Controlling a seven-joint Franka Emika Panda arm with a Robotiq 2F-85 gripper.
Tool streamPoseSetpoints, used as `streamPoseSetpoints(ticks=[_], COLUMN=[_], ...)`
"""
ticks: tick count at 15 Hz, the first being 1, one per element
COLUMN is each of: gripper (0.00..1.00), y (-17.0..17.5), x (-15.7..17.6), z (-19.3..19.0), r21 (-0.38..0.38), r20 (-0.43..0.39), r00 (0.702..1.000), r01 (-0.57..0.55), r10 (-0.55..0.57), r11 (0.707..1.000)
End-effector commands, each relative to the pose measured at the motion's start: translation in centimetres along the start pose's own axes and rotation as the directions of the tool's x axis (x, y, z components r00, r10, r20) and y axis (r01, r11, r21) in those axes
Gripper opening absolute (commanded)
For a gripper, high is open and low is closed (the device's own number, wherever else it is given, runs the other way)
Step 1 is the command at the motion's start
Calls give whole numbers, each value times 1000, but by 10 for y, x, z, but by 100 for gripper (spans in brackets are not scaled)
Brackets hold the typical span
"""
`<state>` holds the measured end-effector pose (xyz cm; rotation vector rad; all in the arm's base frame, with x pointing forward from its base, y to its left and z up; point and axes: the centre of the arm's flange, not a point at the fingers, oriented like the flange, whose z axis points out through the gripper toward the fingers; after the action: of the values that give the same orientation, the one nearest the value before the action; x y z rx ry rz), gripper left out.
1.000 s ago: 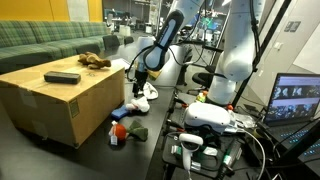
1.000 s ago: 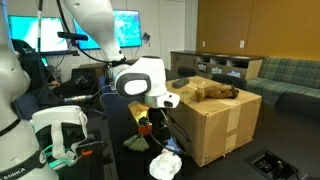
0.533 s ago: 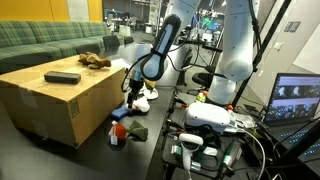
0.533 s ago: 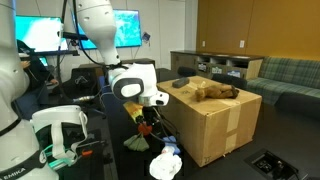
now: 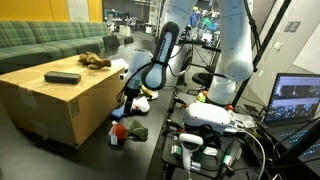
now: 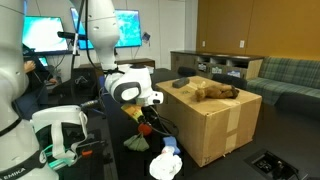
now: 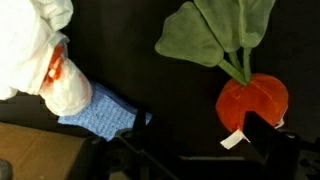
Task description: Put the objects on the surface on the box and the objects on the box on the counter top
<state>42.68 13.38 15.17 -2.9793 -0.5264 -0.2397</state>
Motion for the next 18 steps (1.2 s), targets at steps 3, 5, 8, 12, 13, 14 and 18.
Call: streamPoseSetpoints(ticks=[3, 5, 8, 12, 13, 14, 18], gripper=[100, 100, 100, 100, 100, 100, 100], y=[0, 1, 11, 28, 31, 35, 46], x=[24, 30, 38, 40, 40, 40, 40], z=[31, 40, 50, 64, 67, 70, 84], r21=[32, 30, 16, -5, -13, -16, -34], r20=[-29, -27, -27, -24, -22, -17, 0], r00=[995, 994, 994, 996, 996, 996, 998], r01=[94, 106, 106, 91, 86, 84, 67], r10=[-94, -105, -106, -91, -86, -84, -67], r11=[995, 994, 994, 996, 996, 996, 997])
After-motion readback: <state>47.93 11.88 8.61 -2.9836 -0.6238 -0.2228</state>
